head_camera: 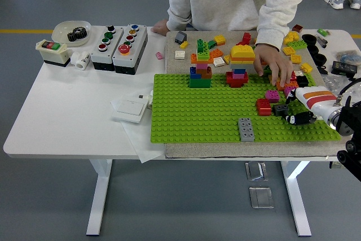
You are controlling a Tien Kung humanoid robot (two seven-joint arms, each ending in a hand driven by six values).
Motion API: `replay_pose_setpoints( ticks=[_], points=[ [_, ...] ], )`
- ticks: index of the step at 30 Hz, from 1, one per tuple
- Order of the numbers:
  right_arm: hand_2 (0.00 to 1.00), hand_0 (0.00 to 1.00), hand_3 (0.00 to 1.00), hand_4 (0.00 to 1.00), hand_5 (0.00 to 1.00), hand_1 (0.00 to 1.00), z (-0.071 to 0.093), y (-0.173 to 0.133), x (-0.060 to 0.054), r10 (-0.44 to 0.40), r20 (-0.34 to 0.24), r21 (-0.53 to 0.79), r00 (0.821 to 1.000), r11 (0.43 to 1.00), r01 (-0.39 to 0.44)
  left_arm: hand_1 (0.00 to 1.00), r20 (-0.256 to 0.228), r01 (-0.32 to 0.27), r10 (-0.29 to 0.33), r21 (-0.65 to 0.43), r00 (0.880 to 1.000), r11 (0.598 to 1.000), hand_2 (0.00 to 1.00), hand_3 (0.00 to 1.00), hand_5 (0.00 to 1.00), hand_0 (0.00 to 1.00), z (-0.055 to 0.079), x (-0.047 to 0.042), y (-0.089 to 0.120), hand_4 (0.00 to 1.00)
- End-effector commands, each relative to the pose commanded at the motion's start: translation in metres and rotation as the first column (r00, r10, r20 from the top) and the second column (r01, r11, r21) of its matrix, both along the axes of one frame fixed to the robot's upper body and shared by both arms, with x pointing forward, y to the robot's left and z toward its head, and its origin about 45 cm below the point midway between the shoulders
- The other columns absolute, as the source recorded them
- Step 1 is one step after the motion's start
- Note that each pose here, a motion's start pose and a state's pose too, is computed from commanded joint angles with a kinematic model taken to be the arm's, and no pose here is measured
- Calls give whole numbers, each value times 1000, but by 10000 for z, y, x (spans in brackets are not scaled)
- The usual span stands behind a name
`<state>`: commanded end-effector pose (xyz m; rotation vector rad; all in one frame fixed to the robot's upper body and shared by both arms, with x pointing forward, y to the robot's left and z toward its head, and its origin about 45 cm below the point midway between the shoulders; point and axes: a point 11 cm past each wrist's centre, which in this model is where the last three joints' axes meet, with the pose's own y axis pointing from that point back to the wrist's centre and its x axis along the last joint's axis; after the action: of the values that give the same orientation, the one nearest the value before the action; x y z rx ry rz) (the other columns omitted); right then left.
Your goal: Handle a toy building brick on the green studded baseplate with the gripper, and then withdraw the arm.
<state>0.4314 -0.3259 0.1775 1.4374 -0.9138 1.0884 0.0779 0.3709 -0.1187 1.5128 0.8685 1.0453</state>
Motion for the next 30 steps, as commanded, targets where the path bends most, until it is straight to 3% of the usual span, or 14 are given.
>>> replay_pose_setpoints(
  ticks=[14, 30],
  points=[
    [711, 575, 639, 791, 408, 642, 29, 71, 18, 27, 24, 19, 999, 999, -27, 711, 0, 0, 0, -2, 1000, 1000, 605, 541, 557, 783, -1, -1, -5, 534],
    [706, 571, 644, 809, 401, 639, -54, 103, 32, 45, -15, -2, 999, 999, -45, 711, -1, 0, 0, -3, 1000, 1000, 605, 541, 557, 785, 0, -6, 2, 534]
  ],
)
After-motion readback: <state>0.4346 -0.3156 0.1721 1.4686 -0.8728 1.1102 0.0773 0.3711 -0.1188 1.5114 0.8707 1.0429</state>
